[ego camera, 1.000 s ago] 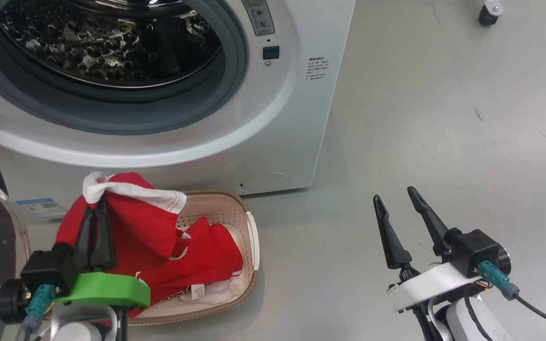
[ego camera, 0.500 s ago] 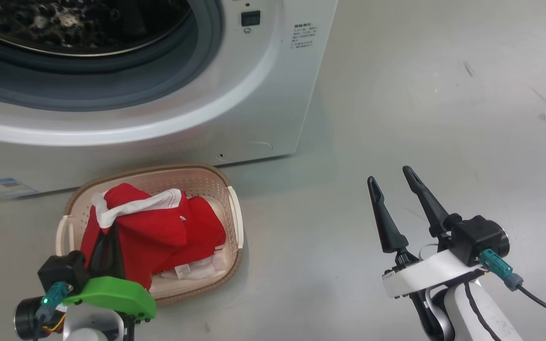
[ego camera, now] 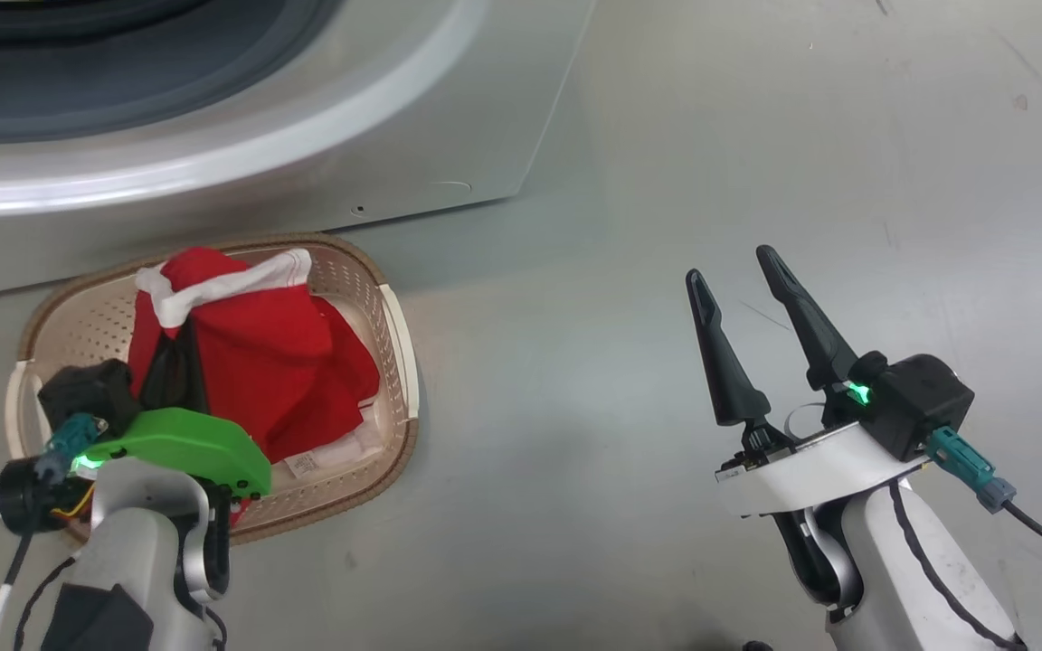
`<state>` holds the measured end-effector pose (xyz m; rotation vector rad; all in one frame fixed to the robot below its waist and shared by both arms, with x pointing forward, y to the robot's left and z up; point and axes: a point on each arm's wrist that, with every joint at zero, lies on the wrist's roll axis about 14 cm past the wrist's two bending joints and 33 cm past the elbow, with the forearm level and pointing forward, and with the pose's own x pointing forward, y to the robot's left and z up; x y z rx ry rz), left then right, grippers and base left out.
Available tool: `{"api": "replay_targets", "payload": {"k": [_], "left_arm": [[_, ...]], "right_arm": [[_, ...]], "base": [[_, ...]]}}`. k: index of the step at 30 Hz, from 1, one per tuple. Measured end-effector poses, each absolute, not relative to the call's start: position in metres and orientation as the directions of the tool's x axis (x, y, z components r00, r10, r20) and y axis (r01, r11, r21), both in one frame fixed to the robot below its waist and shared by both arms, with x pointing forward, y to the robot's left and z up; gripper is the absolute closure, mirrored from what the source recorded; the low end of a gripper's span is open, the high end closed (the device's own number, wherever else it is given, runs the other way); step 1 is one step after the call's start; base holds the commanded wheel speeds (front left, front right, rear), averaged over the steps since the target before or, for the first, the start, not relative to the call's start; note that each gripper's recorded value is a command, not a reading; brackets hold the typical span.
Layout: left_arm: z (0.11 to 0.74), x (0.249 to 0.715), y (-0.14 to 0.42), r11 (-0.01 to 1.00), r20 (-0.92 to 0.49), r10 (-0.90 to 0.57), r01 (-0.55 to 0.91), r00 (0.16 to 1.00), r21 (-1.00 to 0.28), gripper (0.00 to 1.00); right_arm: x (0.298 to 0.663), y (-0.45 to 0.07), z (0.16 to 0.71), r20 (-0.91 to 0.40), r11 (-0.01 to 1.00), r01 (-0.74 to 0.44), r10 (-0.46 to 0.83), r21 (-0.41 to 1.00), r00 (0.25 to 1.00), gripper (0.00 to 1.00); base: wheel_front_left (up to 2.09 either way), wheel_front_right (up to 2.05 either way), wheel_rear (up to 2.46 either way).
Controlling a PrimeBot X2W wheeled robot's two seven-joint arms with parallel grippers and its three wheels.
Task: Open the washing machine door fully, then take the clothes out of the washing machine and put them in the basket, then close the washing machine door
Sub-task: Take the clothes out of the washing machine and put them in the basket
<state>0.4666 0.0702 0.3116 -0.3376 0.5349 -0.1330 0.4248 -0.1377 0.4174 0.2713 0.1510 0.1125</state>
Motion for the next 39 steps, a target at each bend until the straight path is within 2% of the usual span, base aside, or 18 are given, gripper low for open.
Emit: {"api": "replay_targets", "payload": {"k": [9,20,25,32,33,34,35,36,39], "left_arm": [[0.252,0.474,0.062,0.945,-0.602,-0.236,0.037,0.763,-0.324,1.0],[0.181,0.456,0.058,0.953,-0.75,-0.241,0.002,0.616,-0.304,1.0],[0.167,0.449,0.058,0.954,-0.78,-0.236,-0.016,0.579,-0.3,1.0],[0.167,0.452,0.059,0.953,-0.781,-0.237,-0.015,0.578,-0.301,1.0],[0.168,0.452,0.059,0.954,-0.777,-0.238,-0.012,0.583,-0.301,0.68],[0.169,0.453,0.059,0.954,-0.775,-0.239,-0.009,0.585,-0.301,0.51],[0.171,0.454,0.06,0.954,-0.771,-0.237,-0.008,0.591,-0.299,0.07],[0.173,0.455,0.06,0.955,-0.766,-0.235,-0.006,0.599,-0.297,0.0],[0.179,0.457,0.062,0.955,-0.751,-0.232,-0.003,0.619,-0.297,0.0]], "right_arm": [[0.444,-0.145,0.397,-0.163,0.959,-0.069,0.117,0.275,0.98,0.0],[0.454,-0.151,0.37,-0.215,0.958,-0.043,0.107,0.282,0.971,0.0],[0.454,-0.153,0.364,-0.228,0.959,-0.034,0.101,0.281,0.968,0.0],[0.458,-0.152,0.366,-0.222,0.959,-0.043,0.108,0.281,0.969,0.0],[0.458,-0.151,0.367,-0.221,0.959,-0.044,0.109,0.281,0.969,0.0],[0.458,-0.151,0.367,-0.219,0.959,-0.045,0.11,0.281,0.969,0.0],[0.458,-0.151,0.368,-0.218,0.959,-0.046,0.11,0.281,0.97,0.0],[0.457,-0.151,0.369,-0.216,0.958,-0.047,0.111,0.281,0.97,0.0],[0.457,-0.15,0.374,-0.207,0.958,-0.05,0.111,0.281,0.972,0.0]], "base": [[0.0,0.0,0.0],[0.0,0.0,0.0],[0.0,0.0,0.0],[0.0,0.0,0.0],[0.0,0.0,0.0],[0.0,0.0,0.0],[0.0,0.0,0.0],[0.0,0.0,0.0],[0.0,0.0,0.0]]}}
